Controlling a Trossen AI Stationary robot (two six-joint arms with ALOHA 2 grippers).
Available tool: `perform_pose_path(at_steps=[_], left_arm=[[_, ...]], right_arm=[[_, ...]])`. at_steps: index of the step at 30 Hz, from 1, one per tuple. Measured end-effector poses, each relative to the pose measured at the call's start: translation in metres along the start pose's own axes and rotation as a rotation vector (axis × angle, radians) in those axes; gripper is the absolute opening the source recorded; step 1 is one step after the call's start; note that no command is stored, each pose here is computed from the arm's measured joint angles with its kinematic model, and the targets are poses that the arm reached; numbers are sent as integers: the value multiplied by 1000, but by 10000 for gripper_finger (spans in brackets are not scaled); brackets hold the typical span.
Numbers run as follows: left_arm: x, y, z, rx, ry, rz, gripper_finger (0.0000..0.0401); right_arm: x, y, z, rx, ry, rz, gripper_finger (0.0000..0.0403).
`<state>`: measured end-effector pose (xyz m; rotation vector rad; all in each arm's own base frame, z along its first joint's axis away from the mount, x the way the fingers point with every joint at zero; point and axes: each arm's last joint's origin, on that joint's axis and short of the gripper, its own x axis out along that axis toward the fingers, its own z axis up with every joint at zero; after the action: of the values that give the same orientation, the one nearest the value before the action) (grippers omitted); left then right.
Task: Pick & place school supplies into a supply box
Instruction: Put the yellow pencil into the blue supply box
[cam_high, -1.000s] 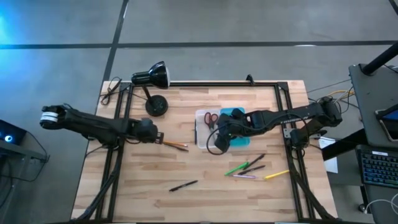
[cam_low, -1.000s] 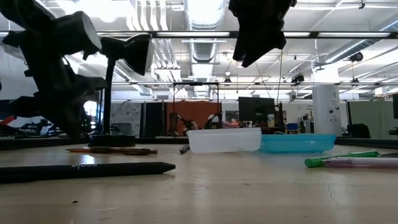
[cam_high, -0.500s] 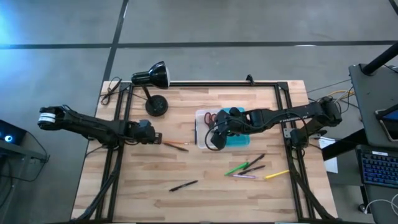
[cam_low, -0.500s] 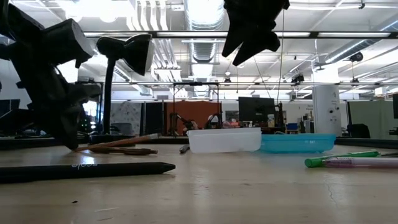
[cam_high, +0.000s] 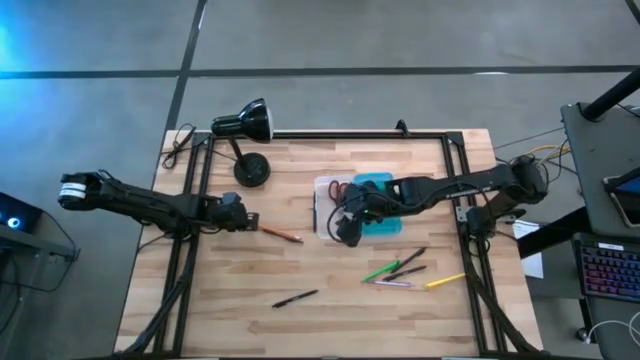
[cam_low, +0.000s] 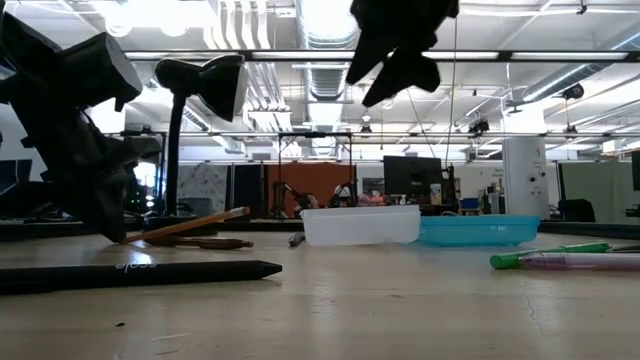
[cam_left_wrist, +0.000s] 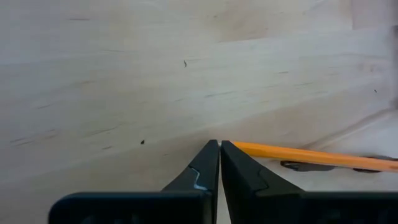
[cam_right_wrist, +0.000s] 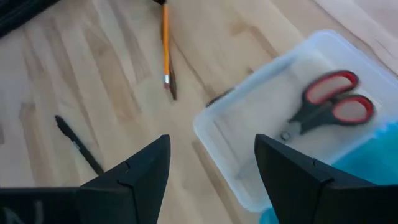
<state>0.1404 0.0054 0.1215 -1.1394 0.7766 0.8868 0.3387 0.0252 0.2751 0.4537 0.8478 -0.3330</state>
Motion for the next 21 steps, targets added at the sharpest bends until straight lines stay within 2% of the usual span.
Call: perform_pose_path(at_steps=[10, 16, 21], left_arm=[[1, 0, 0, 6, 3, -4, 0], [3, 1, -1, 24, 6, 11, 0], [6, 2, -1, 39, 9, 30, 0]], right_arm=[[76, 31, -4, -179, 1, 64, 224], [118, 39, -2, -326, 3, 16, 224], [140, 46, 2, -365, -6, -11, 224]])
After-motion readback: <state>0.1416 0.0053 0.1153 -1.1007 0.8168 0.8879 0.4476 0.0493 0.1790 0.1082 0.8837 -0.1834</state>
